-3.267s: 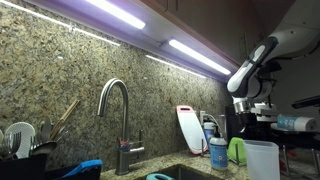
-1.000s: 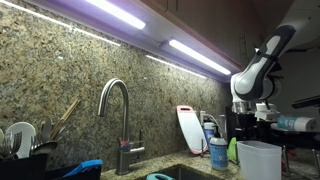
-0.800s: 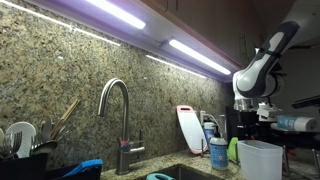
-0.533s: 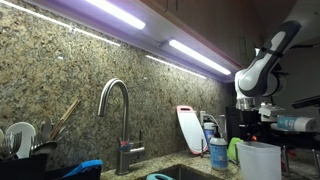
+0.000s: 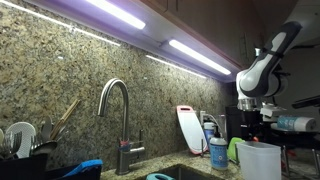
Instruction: Put the empty container in the sink, push the soap bottle to the wall and bring the dish reck closer to the sink
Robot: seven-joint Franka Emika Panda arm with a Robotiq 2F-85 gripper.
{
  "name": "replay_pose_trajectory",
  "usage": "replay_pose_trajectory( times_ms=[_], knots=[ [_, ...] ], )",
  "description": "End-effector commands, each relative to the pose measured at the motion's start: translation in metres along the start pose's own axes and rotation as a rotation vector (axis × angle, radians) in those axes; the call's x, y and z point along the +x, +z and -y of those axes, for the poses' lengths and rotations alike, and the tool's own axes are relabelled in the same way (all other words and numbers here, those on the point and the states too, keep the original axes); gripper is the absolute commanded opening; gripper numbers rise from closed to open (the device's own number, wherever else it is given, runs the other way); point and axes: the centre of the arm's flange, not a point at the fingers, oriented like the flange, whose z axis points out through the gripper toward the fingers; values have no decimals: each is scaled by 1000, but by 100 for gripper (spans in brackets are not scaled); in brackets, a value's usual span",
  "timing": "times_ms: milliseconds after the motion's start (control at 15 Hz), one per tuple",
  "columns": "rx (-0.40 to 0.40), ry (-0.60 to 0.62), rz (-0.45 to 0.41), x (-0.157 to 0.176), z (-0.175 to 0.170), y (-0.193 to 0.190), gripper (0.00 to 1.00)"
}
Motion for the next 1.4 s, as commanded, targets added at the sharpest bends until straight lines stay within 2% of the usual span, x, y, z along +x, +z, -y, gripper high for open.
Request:
replay_pose_trajectory(
  times_ms=[0, 333, 600, 1333],
  knots=[
    [-1, 6, -36, -13, 5, -18, 100],
    [-2, 12, -108, -15, 5, -41, 100],
    [-1, -4, -171, -32, 6, -54, 100],
    [-11, -87, -164, -91, 26, -45, 100]
  ],
)
